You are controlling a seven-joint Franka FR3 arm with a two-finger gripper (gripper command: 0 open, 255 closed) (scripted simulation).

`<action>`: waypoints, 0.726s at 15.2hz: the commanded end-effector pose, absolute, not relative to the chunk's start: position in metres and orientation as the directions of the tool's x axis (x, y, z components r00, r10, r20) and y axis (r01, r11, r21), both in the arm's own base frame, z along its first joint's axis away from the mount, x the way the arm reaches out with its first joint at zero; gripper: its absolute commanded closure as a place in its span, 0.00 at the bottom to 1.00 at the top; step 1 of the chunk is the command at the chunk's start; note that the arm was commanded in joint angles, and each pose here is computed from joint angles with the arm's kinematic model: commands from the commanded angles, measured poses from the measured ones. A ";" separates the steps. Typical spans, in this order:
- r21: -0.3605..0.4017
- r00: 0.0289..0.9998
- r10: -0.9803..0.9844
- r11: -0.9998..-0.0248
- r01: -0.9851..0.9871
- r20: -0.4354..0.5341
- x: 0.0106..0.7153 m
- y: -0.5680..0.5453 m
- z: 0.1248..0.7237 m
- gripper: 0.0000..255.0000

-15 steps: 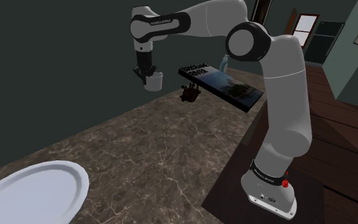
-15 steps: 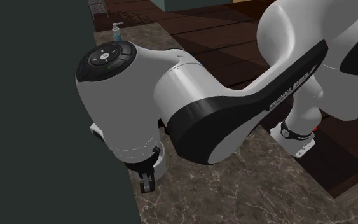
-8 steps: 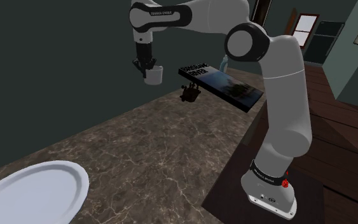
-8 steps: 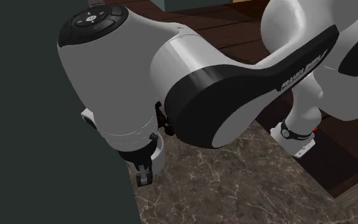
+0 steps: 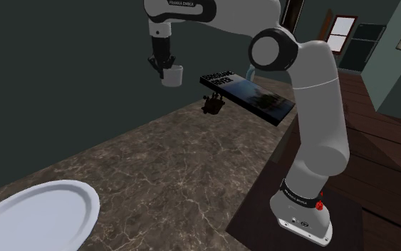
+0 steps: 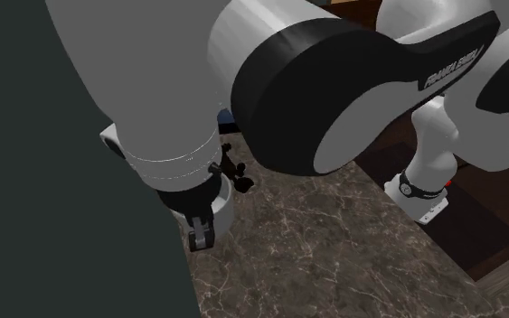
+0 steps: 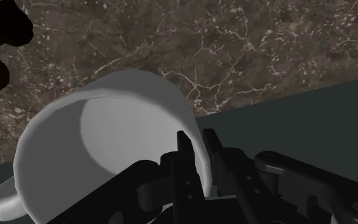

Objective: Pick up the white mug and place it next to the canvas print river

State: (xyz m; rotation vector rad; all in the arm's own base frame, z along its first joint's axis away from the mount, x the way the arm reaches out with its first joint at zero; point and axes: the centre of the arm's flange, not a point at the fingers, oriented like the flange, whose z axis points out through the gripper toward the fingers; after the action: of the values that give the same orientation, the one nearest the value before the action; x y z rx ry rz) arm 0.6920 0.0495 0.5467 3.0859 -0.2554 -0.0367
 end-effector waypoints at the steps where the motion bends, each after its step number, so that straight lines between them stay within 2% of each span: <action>1: 0.047 0.986 -0.165 -0.985 -0.164 -0.020 0.692 0.049 0.558 1.00; 4: 0.047 0.986 -0.165 -0.985 -0.164 -0.020 0.692 0.049 0.573 1.00; 11: 0.047 0.986 -0.165 -0.985 -0.164 -0.020 0.627 -0.016 0.573 1.00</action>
State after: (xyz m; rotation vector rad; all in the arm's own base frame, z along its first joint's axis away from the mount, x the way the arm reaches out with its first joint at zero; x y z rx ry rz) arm 0.6382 -0.0069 0.5732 3.0852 -0.2566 -0.0377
